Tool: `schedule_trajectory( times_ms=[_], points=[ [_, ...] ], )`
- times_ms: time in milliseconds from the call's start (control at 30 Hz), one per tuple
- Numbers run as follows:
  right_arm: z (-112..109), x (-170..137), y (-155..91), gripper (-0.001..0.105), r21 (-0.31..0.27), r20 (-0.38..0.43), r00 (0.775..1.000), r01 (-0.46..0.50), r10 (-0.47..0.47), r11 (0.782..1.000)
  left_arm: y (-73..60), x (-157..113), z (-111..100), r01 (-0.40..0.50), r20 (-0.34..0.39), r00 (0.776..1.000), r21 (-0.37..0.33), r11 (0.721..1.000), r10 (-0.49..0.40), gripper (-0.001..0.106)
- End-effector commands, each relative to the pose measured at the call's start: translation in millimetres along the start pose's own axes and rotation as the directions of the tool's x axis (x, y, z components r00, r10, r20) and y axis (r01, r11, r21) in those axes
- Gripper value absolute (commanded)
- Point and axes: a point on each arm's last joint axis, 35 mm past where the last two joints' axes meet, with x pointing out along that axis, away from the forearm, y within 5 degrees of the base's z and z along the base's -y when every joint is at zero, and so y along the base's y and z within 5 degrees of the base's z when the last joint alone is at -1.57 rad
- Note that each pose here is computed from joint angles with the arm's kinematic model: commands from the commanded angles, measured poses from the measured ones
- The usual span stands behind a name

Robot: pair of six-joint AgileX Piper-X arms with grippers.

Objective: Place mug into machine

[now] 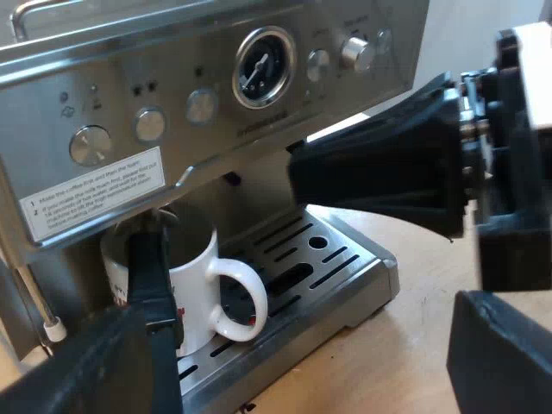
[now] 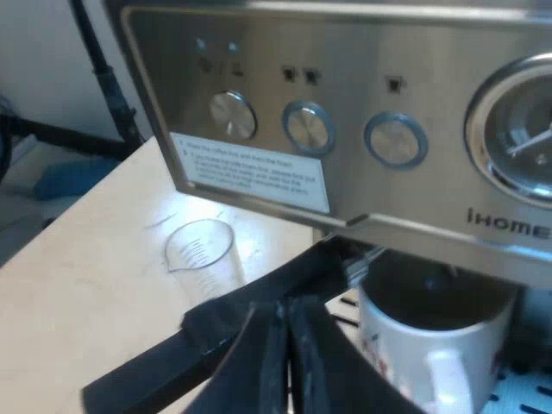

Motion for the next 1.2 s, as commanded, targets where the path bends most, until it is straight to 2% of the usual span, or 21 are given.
schedule_trajectory(
  times_ms=[33,267,467,600,833,1200],
  points=[
    [9,2,-1,0.0,-0.008,0.028,0.999,0.015,-0.015,1.0,-2.2,-1,2,0.017,0.009,1.0,-0.005,1.0,-0.017,0.072],
    [13,11,1,0.0,-0.024,0.027,0.999,0.047,-0.046,0.999,-2.2,-1,2,0.017,0.009,1.0,-0.005,1.0,-0.017,0.072],
    [10,17,-10,0.0,-0.018,0.013,0.997,0.082,-0.082,0.996,-2.2,-1,2,0.017,0.008,1.0,-0.005,1.0,-0.017,0.072],
    [10,21,-17,0.0,-0.007,0.014,0.998,0.065,-0.065,0.998,-2.2,-1,2,0.017,0.008,1.0,-0.005,1.0,-0.017,0.072],
    [15,22,-23,0.0,0.005,0.062,0.997,0.048,-0.049,0.999,-2.2,-1,2,0.017,0.008,1.0,-0.005,1.0,-0.017,0.072],
    [15,24,-28,0.0,0.006,0.071,0.996,0.045,-0.045,0.999,-2.2,-1,2,0.017,0.008,1.0,-0.005,1.0,-0.017,0.072]
  ],
)
